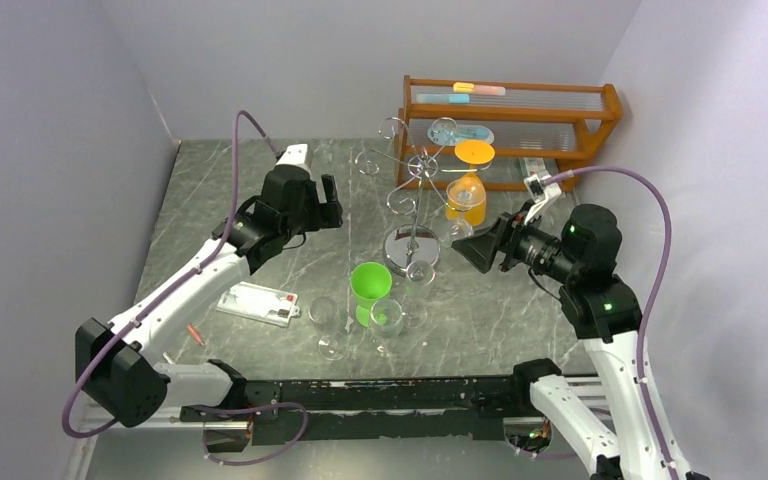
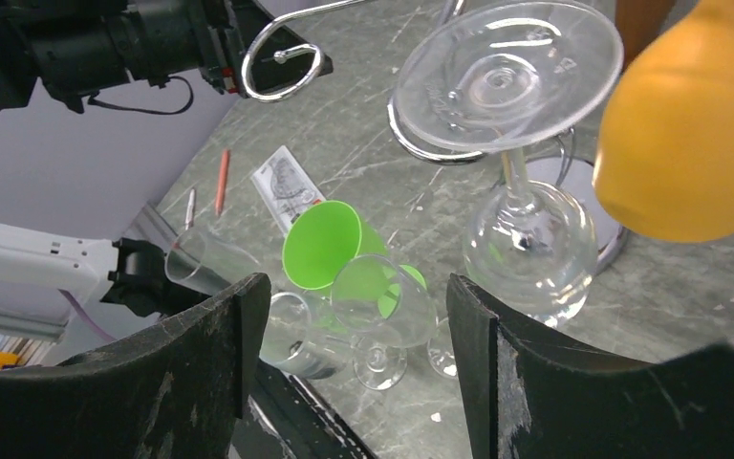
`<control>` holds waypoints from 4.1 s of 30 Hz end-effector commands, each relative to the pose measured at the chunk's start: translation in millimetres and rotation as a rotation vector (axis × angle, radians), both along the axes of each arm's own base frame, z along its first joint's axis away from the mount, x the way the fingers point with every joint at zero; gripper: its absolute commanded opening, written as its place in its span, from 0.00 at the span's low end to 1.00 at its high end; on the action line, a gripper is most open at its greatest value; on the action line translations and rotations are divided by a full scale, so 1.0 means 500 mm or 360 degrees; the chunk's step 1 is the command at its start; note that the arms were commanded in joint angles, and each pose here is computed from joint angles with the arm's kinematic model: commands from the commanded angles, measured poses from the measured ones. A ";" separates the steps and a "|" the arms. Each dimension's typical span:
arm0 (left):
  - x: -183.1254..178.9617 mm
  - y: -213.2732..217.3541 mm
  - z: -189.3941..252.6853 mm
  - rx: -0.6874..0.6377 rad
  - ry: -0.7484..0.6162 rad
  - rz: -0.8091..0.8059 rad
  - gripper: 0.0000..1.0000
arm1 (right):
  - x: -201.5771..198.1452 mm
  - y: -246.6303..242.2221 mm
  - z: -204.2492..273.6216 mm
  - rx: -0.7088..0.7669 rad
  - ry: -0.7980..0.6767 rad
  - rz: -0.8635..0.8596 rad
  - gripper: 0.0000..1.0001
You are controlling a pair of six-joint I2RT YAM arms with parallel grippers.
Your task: Place the wine glass upside down on the wine glass rack
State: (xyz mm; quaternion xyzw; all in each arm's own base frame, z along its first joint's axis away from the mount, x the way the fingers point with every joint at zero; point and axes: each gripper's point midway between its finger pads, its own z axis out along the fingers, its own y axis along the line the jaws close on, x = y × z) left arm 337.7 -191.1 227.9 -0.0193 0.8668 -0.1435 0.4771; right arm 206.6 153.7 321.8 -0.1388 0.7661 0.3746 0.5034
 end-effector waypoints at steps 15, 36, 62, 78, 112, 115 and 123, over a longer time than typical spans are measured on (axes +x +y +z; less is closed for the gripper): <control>0.020 0.015 0.019 -0.0025 0.0003 0.0011 0.88 | -0.131 0.240 -0.009 -0.0158 -0.0048 0.0314 0.65; -0.022 0.091 0.060 0.0002 -0.0062 0.0128 0.88 | -0.201 0.440 -0.127 -0.0747 -0.0216 0.0330 0.72; -0.113 0.267 0.160 -0.0087 -0.0392 0.0687 0.88 | -0.228 0.557 -0.192 -0.0830 -0.0147 0.0687 0.50; -0.174 0.277 0.132 -0.0329 -0.0349 0.0733 0.92 | -0.166 0.567 -0.175 -0.0835 -0.0251 0.0526 0.00; -0.236 0.186 0.317 -0.1865 -0.0463 0.0548 0.90 | -0.085 0.487 0.225 0.0919 -0.0994 0.0002 0.00; -0.221 0.177 0.328 -0.1898 -0.0468 0.0538 0.86 | -0.091 0.476 0.234 0.0974 -0.0981 0.0011 0.00; -0.193 0.169 0.366 -0.2033 -0.0582 0.0502 0.58 | -0.101 0.461 0.254 0.1132 -0.0915 0.0023 0.00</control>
